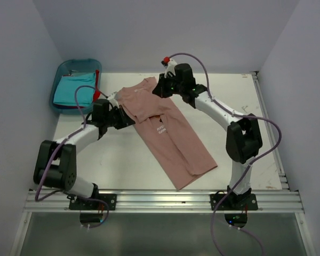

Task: Fold and stack the t-shirts
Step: Rotate the tshirt 90 degrees

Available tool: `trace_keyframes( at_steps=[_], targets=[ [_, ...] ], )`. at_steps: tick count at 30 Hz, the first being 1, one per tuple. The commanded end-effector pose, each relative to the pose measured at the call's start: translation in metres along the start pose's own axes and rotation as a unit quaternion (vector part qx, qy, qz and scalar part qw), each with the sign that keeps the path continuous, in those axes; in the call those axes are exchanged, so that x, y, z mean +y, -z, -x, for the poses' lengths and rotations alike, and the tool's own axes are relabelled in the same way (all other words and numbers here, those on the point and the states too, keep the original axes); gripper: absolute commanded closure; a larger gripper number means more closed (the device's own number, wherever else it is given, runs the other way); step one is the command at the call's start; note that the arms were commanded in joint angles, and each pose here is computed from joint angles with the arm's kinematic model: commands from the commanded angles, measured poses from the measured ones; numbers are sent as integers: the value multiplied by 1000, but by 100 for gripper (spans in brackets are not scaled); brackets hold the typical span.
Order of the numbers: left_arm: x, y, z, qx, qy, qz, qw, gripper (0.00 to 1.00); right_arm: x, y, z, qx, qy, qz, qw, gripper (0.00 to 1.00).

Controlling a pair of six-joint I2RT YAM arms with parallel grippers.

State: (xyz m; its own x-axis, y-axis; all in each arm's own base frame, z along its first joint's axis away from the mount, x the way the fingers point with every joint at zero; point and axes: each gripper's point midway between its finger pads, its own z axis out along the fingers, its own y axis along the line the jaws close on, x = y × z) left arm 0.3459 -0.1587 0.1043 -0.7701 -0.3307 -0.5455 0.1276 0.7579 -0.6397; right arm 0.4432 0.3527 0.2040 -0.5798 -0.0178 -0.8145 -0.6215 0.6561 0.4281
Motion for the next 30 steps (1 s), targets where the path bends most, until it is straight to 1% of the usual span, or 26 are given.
trace_keyframes(
  at_steps=[1,2,3,4,5,7,8,10,12,13,15,16,18,19,21,25,29,30],
  targets=[
    [-16,-30,51,-49,-7,-36,998,100,-67,25,4,21,26,-193,981,100],
    [-2,-50,43,-25,13,-25,999,100,-76,23,1,31,29,-201,979,100],
    [2,-59,45,-19,19,-22,999,100,-87,16,-2,45,23,-210,976,100],
    [-1,-67,59,-26,17,-25,999,100,-100,13,-6,55,12,-216,975,100],
    [10,-81,55,-16,29,-13,999,100,-103,7,-7,64,8,-211,975,100],
    [11,-90,70,-29,29,-9,999,100,-117,-10,-13,83,-3,-208,975,100],
    [17,-96,73,-32,33,3,999,100,-115,-16,-14,88,-6,-193,977,100],
    [18,-99,85,-45,33,14,998,100,-121,-30,-17,89,-11,-184,979,100],
    [21,-101,89,-47,35,25,998,100,-123,-38,-15,82,-17,-176,981,100],
    [24,-101,91,-51,35,34,997,100,-128,-46,-23,88,-25,-173,981,100],
    [29,-101,90,-48,38,47,997,100,-126,-55,-21,83,-29,-157,984,100],
    [32,-100,85,-44,41,55,997,100,-132,-63,-33,93,-35,-157,983,100],
    [38,-96,80,-43,45,70,996,100,-135,-69,-37,99,-40,-151,983,100],
    [43,-94,76,-42,49,83,995,100,-139,-74,-46,108,-43,-153,981,100],
    [45,-88,74,-45,51,92,993,100,-145,-77,-57,117,-44,-155,980,100],
    [64,-88,58,-30,62,129,989,100,-158,-78,-78,133,-48,-173,975,100],
    [85,-104,39,3,80,151,985,100,-172,-72,-89,140,-47,-208,967,100],
    [86,-108,41,2,80,152,985,100,-175,-69,-93,145,-46,-217,964,100]
  ],
)
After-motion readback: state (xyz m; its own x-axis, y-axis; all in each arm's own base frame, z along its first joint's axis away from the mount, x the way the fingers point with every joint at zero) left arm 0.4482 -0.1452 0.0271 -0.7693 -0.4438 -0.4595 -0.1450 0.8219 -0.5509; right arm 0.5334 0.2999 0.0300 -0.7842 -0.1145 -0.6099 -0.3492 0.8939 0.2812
